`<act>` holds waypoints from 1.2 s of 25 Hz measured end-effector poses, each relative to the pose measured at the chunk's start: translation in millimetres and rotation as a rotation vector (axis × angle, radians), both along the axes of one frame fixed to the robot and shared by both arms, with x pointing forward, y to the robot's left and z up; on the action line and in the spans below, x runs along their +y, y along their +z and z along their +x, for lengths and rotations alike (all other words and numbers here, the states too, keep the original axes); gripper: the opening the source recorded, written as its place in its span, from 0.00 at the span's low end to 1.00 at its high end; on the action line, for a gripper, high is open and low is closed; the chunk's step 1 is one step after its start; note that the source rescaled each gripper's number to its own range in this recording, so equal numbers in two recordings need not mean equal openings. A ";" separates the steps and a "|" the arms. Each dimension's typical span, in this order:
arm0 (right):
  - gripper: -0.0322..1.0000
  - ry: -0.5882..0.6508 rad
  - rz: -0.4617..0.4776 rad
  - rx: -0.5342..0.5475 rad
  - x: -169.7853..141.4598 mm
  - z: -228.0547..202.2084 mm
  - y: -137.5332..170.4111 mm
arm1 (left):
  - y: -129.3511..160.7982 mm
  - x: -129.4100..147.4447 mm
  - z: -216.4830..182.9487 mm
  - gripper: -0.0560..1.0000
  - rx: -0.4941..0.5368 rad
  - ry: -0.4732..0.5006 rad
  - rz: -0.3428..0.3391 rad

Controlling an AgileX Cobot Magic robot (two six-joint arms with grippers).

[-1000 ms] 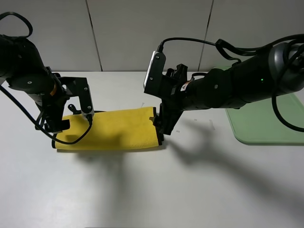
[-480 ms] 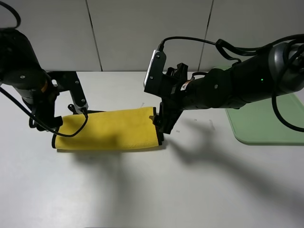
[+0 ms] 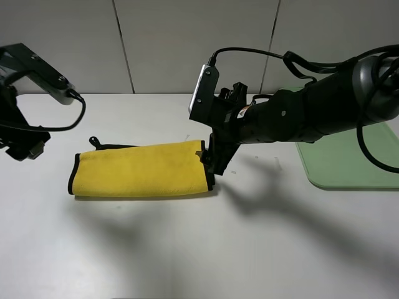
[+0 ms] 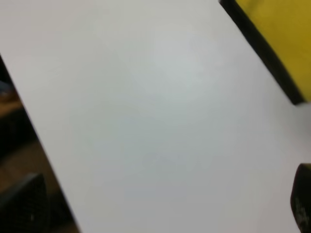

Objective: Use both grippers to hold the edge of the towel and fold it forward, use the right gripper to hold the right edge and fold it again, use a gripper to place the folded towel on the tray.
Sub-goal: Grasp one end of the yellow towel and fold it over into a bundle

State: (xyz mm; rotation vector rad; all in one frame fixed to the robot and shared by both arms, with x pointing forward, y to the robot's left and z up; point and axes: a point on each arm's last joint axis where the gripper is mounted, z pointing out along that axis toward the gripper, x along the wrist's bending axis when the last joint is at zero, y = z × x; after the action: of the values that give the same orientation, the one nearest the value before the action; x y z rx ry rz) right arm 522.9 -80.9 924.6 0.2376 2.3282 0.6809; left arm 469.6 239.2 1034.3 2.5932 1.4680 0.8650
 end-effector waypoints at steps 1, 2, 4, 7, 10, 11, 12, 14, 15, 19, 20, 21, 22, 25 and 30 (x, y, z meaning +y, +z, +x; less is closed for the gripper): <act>1.00 0.000 0.000 -0.001 0.0 0.0 0.0 | 7.7 1.9 -8.5 1.00 -0.004 0.026 -0.038; 1.00 -0.001 0.001 0.000 0.0 0.1 0.0 | 14.8 3.5 -17.5 1.00 -0.005 0.054 -0.083; 1.00 -0.001 0.001 0.000 0.0 0.1 0.0 | 27.9 5.7 -33.7 1.00 -0.019 0.087 -0.169; 1.00 -0.011 0.007 0.005 -0.3 0.1 0.0 | 49.0 8.0 -59.2 1.00 -0.069 0.084 -0.315; 1.00 -0.030 0.019 0.014 -0.7 0.3 -0.1 | 63.6 12.0 -87.4 1.00 -0.122 0.029 -0.428; 1.00 -0.035 0.023 0.017 -0.8 0.4 -0.2 | 65.5 14.3 -97.8 1.00 -0.139 0.007 -0.454; 1.00 -0.038 0.024 0.017 -0.9 0.4 -0.1 | 65.5 16.5 -108.2 1.00 -0.151 -0.013 -0.483; 1.00 -0.040 0.026 0.019 -1.0 0.5 -0.1 | 62.4 20.8 -127.3 1.00 -0.172 -0.052 -0.526; 1.00 -0.040 0.026 0.019 -1.0 0.5 -0.1 | 59.6 23.9 -137.2 1.00 -0.187 -0.067 -0.542; 1.00 -0.041 0.026 0.019 -1.0 0.5 -0.2 | 41.9 36.2 -170.6 1.00 -0.250 -0.105 -0.587; 1.00 -0.041 0.026 0.019 -1.0 0.5 -0.2 | 37.6 38.8 -178.1 1.00 -0.269 -0.111 -0.603; 1.00 -0.041 0.026 0.019 -1.0 0.5 -0.1 | 31.4 41.2 -183.3 1.00 -0.279 -0.114 -0.607; 1.00 -0.041 0.026 0.019 -1.0 0.5 -0.1 | 26.2 44.0 -189.6 1.00 -0.291 -0.118 -0.612; 1.00 -0.041 0.026 0.018 -1.0 0.5 -0.1 | 22.2 50.3 -203.8 1.00 -0.338 -0.129 -0.630; 1.00 -0.042 0.027 0.018 -1.0 0.5 -0.1 | 16.5 53.2 -210.3 1.00 -0.346 -0.132 -0.632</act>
State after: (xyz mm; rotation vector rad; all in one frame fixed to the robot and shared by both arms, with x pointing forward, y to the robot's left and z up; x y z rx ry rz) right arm 523.5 -81.9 924.5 0.3049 2.3261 0.6925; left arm 259.3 292.4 1050.8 1.9396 1.2051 0.6503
